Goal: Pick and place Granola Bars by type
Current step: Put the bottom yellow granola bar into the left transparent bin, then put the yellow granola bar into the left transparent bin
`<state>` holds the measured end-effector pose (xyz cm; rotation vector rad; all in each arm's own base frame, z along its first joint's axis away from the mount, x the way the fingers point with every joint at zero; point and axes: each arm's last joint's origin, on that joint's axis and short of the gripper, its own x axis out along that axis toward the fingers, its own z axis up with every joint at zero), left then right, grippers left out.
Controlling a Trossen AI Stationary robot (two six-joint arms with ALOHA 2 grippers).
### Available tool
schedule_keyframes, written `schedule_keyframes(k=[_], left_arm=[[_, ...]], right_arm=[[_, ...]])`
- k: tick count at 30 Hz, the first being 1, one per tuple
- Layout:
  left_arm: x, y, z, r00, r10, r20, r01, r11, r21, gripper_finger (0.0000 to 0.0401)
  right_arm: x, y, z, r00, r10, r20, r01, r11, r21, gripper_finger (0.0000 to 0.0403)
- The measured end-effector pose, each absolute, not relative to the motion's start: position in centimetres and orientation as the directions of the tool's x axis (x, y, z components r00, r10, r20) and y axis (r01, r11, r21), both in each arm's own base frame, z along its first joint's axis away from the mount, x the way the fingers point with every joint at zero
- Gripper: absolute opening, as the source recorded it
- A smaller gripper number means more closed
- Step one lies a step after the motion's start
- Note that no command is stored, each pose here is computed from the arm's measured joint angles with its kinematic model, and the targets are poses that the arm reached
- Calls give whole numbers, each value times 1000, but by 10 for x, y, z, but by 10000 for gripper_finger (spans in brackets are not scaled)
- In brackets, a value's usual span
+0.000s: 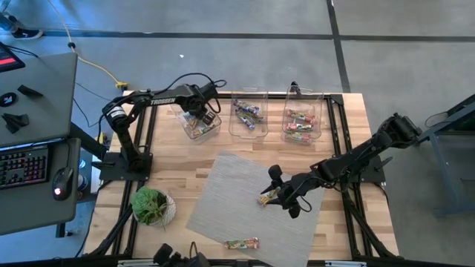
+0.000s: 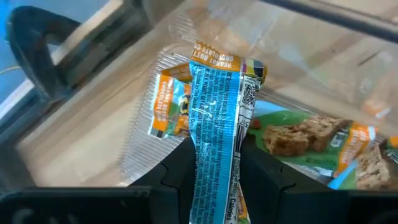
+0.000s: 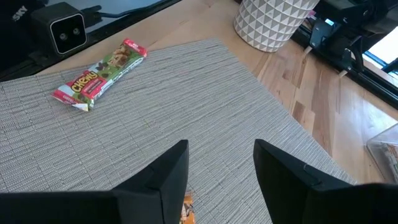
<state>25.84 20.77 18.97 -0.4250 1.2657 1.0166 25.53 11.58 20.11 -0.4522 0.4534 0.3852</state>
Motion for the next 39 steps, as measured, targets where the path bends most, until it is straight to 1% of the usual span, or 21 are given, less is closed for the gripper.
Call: schedule_keyframes(k=[2,4,6,11,14,17,19,25,27,29,33,36,39], left_arm=[[258,207,189,-28,375,-927,-811,534,240,104],[258,207,189,-25,371,-928,-810,537,237,115],[258,207,189,-26,371,-928,-810,537,237,138],[257,206,189,-47,372,-927,-806,534,255,209],[256,206,189,-62,379,-923,-801,533,272,233],[256,206,193,-55,367,-929,-799,541,261,238],[257,206,202,-43,361,-932,-805,540,247,237],[261,191,257,-28,330,-943,-834,512,204,233],[264,180,279,21,332,-943,-841,516,163,233],[268,164,297,84,318,-944,-833,543,109,233],[278,124,328,272,244,-931,-727,686,-32,233],[281,92,340,334,212,-918,-638,768,-55,233],[284,60,346,360,234,-903,-590,807,-27,233]], right_arm=[[255,116,201,831,252,-495,-448,832,-328,165],[255,116,201,831,252,-495,-448,832,-328,166],[255,116,201,831,252,-495,-448,832,-328,165],[255,116,201,831,252,-495,-448,832,-328,161],[255,116,201,831,253,-495,-448,832,-328,162],[255,116,201,831,253,-495,-448,832,-328,164],[255,116,201,831,252,-495,-448,832,-328,165],[255,116,201,831,252,-496,-448,832,-328,161],[255,116,201,831,252,-496,-448,832,-328,161],[255,116,201,831,253,-496,-448,832,-328,163],[255,116,201,831,253,-496,-449,831,-328,166],[255,116,201,831,252,-496,-448,832,-328,163],[255,116,201,831,253,-496,-448,832,-328,161]])
